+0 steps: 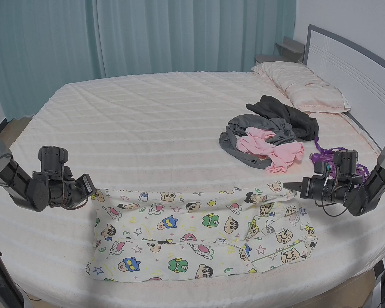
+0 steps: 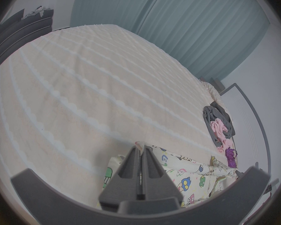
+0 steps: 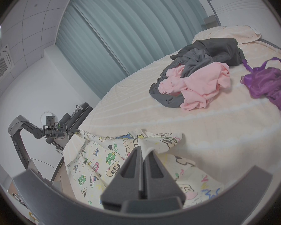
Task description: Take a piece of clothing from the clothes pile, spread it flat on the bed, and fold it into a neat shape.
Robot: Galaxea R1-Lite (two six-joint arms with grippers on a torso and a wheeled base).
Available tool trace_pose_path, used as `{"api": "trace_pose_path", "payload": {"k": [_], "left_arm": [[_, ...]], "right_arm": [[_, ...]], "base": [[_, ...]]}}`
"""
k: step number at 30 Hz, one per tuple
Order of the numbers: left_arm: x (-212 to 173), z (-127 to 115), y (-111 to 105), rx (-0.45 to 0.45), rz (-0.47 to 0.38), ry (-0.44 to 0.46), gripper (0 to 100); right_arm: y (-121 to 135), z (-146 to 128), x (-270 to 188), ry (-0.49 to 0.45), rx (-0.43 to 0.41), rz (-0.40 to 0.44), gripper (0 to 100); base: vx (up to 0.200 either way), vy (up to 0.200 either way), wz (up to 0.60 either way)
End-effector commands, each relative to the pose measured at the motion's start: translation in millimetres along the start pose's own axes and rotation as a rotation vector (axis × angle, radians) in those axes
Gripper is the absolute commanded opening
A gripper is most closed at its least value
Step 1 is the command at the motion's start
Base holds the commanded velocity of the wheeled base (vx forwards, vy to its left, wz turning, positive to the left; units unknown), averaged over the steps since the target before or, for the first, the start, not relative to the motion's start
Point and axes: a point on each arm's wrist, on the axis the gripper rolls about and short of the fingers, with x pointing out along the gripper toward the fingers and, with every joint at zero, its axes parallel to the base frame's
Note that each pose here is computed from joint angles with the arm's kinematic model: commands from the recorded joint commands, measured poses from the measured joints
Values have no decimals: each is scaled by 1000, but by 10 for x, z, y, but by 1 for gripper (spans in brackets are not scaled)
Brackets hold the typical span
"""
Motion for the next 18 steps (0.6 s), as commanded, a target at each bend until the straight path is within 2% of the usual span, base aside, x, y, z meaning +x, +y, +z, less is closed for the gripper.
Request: {"api": "trace_pose_path", "payload": {"k": [1, 8, 9, 18], "left_arm": [[-4, -97, 37, -1, 13, 31, 0], [3, -153, 67, -3, 23, 52, 0], [-8, -246, 89, -1, 31, 77, 0], [-62, -429, 175, 2, 29, 83, 0]], "right_arm": [[13, -153, -68, 19, 13, -4, 0], [12, -284, -96, 39, 25, -6, 0], [21, -363, -137, 44, 27, -9, 0], [-18, -630, -179, 72, 43, -22, 0]], "base": [[0, 0, 0], [0, 0, 0], [0, 0, 0], [0, 0, 0]]}}
